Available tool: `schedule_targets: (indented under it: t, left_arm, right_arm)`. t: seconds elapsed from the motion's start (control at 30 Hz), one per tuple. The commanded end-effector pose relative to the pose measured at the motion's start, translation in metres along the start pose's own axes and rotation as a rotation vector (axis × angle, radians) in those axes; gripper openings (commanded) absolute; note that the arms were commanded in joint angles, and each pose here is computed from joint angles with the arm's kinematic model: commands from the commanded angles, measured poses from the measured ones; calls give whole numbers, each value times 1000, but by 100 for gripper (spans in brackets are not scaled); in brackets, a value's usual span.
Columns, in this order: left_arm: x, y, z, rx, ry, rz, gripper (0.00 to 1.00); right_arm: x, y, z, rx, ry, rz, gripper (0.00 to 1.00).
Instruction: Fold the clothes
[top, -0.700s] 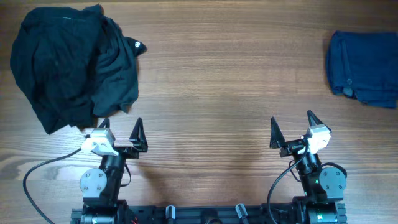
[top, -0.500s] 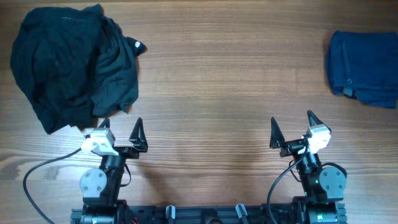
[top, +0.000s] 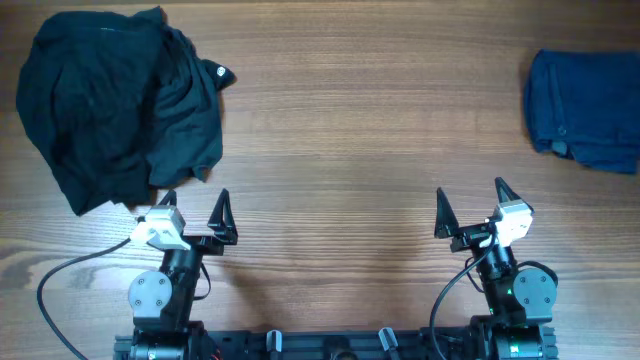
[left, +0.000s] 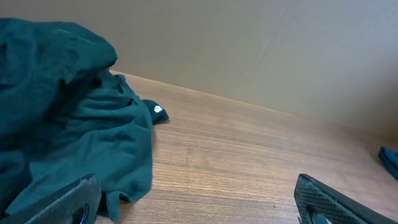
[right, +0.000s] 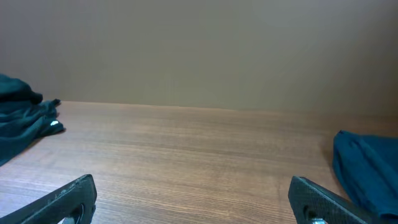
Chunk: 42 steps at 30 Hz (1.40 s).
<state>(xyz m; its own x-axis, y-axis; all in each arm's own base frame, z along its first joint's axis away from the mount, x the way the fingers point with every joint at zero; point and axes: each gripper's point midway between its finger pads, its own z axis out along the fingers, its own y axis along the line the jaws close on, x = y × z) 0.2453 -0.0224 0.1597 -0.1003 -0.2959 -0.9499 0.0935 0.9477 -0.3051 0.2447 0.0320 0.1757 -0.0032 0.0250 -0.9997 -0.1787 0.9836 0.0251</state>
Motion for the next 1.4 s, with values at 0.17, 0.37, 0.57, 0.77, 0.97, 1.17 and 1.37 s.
schedule_targets:
  t: [0.17,0.37,0.57,0.77,0.97,1.17,1.37]
  left_arm:
    - [1,4,0,-15,-1,19,100]
    - [1,3,0,-14,-1,19,100]
    - [1,3,0,-14,-1,19,100]
    - [5,-23,-2,135,27,19,100]
    - [18,-25,0,150,102,-73,100]
    - [11,-30,6,140,193,-87,100]
    - [-31,-38,27,85,310,-100,100]
  right_arm:
    - [1,-7,0,39,3,-25,100]
    - [1,-10,0,61,1,-25,100]
    - [0,-10,0,61,1,-26,100]
    - [-20,-10,-1,56,-83,17,100]
    - [-25,0,-2,1,-68,32,100]
    - [-46,1,0,-2,-27,46,100]
    - [-76,6,31,-49,106,72,100]
